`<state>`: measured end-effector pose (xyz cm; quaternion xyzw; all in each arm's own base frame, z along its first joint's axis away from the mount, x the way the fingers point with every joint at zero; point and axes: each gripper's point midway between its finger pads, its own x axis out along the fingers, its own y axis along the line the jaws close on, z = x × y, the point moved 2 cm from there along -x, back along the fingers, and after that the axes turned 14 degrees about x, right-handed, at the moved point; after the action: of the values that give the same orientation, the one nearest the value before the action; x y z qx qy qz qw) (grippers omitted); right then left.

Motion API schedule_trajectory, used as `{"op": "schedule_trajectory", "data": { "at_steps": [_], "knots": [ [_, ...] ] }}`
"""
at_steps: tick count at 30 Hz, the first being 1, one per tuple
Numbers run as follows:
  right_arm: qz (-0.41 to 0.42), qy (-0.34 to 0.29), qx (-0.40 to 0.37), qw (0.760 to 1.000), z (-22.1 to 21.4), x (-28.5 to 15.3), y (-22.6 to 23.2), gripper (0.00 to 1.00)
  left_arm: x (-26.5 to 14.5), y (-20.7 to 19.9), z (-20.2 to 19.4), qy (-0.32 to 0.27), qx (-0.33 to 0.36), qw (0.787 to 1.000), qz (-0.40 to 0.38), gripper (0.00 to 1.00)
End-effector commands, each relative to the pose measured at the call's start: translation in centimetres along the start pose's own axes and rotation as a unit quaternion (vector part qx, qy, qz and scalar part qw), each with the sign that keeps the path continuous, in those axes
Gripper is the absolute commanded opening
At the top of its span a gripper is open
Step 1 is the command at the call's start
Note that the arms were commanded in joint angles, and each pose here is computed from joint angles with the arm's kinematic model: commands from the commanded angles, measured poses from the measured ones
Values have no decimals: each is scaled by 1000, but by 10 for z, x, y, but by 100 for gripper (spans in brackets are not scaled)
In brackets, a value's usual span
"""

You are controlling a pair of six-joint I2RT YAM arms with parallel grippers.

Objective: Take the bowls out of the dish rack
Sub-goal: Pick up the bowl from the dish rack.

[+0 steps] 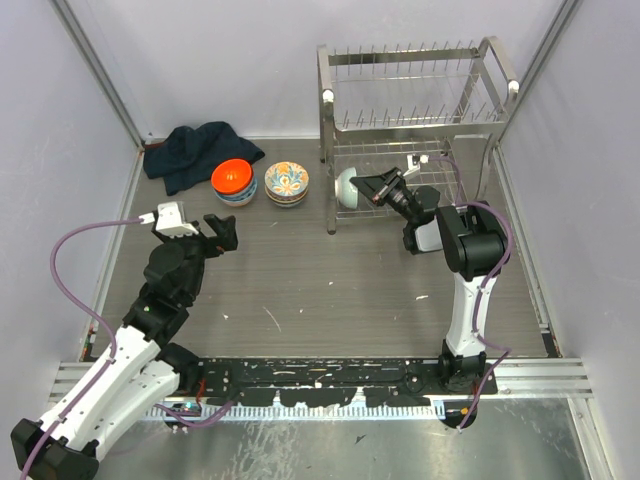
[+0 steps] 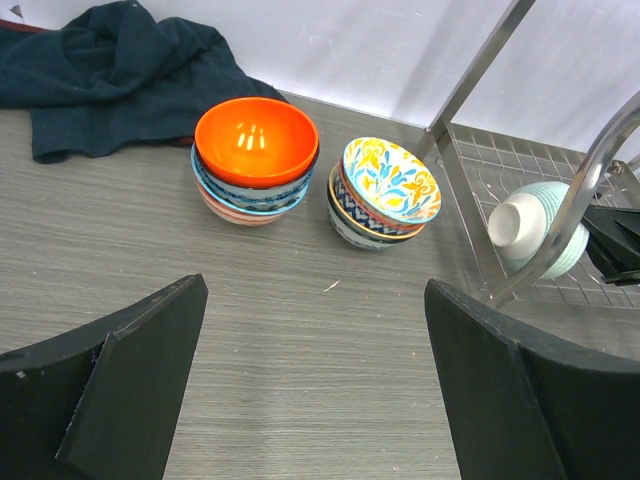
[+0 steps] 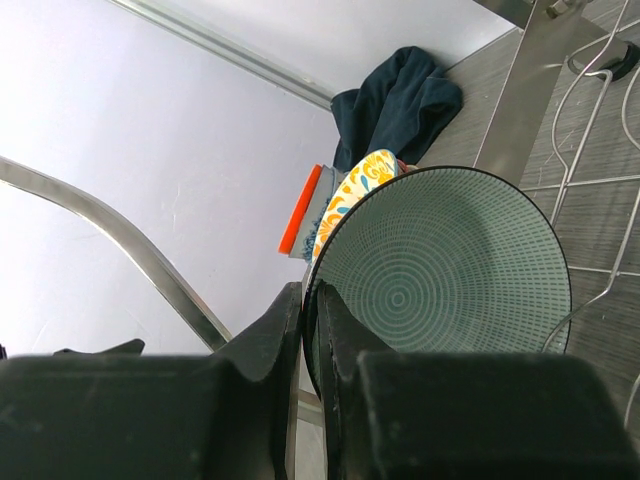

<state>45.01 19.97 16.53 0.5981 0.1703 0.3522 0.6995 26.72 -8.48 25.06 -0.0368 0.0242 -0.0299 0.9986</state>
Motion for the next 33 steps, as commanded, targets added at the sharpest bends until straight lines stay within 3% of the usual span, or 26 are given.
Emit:
{"op": "schedule_trajectory", "data": {
  "at_steps": [1, 21, 33],
  "knots": [
    [188, -18, -92, 978, 8, 3, 123, 1, 0, 3, -3, -5, 3, 1000, 3, 98],
    [177, -18, -20, 984, -2, 15, 112, 1, -4, 5, -1, -9, 1, 1000, 5, 98],
    [189, -46, -40, 980, 1, 8, 126, 1, -4, 4, 0, -10, -1, 1000, 4, 98]
  ]
}}
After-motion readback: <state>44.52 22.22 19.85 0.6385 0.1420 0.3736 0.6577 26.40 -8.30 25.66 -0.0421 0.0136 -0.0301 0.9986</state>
